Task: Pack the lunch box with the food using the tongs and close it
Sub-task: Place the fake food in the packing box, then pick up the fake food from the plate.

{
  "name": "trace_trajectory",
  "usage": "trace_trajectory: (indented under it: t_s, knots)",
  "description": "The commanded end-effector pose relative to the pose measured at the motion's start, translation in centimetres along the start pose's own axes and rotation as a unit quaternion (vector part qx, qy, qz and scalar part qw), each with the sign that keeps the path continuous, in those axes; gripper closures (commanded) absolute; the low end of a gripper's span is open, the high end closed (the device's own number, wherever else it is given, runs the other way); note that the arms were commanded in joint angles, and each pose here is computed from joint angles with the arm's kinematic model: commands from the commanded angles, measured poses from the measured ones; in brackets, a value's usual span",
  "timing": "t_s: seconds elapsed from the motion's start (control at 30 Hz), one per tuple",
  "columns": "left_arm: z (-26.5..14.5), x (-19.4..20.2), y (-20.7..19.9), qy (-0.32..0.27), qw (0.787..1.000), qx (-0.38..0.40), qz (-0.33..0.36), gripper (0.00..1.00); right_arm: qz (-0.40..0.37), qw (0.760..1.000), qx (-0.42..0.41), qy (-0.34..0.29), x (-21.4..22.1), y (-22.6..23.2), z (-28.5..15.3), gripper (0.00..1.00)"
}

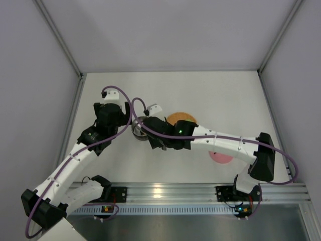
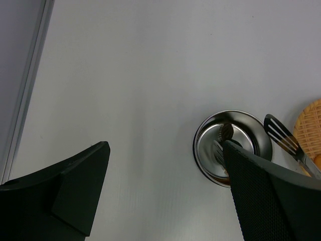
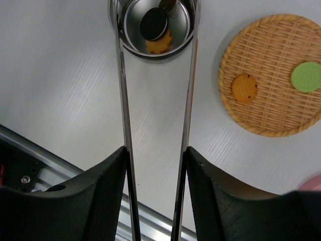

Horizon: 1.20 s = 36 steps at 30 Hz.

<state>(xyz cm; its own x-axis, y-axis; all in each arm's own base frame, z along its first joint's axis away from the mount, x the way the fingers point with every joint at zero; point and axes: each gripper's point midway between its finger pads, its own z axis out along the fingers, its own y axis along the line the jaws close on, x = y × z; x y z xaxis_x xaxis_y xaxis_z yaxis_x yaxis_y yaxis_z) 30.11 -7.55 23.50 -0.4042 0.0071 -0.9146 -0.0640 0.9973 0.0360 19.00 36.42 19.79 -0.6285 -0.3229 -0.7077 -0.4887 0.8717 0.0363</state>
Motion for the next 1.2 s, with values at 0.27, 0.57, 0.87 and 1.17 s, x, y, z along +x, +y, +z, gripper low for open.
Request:
trace_trajectory:
  t_s: [0.27,0.57,0.87,1.17]
  knots:
    - [-0.8,-2.0,0.0,-0.026,1.000,0.007,-0.012,0.01,0.029,0.997,0.036,-0.063,-2.5,-3.0,-3.3,0.51]
    - [-0.8,-2.0,-0.1,-0.024,1.000,0.009,-0.012,0.01,0.084,0.986,0.123,-0.069,1.5,-12.1,-6.0,0.52]
    - [-0.7,-2.0,-0.4,-0.023,1.000,0.014,-0.012,0.01,0.093,0.981,0.167,-0.040,5.1,-14.9,-4.7,0.54]
    - [-0.7,-2.0,-0.4,-0.024,1.000,0.015,-0.012,0.01,0.085,0.979,0.186,-0.018,6.4,-15.5,-2.9,0.55]
